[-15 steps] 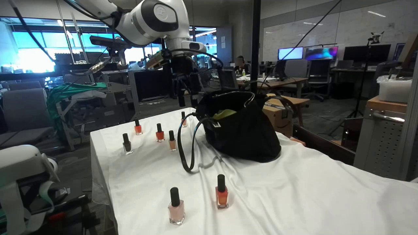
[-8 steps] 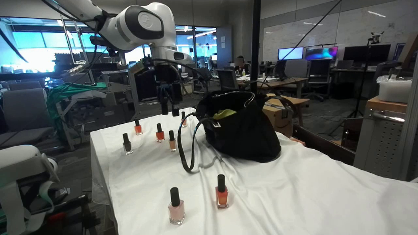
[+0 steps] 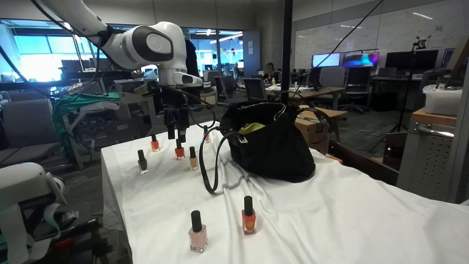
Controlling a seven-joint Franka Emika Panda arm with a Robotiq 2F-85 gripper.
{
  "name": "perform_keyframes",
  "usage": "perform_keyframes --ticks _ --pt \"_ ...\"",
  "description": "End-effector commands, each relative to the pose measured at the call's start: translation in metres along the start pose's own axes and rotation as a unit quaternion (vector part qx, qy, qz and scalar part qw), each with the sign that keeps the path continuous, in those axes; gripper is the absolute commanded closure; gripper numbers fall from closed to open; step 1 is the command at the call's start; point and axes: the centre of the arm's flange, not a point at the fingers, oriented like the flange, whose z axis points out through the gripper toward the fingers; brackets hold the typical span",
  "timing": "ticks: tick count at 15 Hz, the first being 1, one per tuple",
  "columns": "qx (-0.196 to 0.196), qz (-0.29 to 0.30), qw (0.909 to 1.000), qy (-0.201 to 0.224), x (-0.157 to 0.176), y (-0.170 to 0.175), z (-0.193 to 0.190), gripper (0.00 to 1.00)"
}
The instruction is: Put all the nail polish bottles into the bag
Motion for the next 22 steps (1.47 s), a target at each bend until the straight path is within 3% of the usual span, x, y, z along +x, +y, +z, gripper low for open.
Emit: perform_keyframes --ticks 1,12,22 --pt "0.008 0.011 0.9998 0.016 0.004 -0.013 0.009 0.0" --pt "0.03 0.036 0.9974 0.054 0.028 -0.01 0.035 0.0" --pt "0.041 0.048 0.9965 0.055 0.039 -0.002 0.054 0.0"
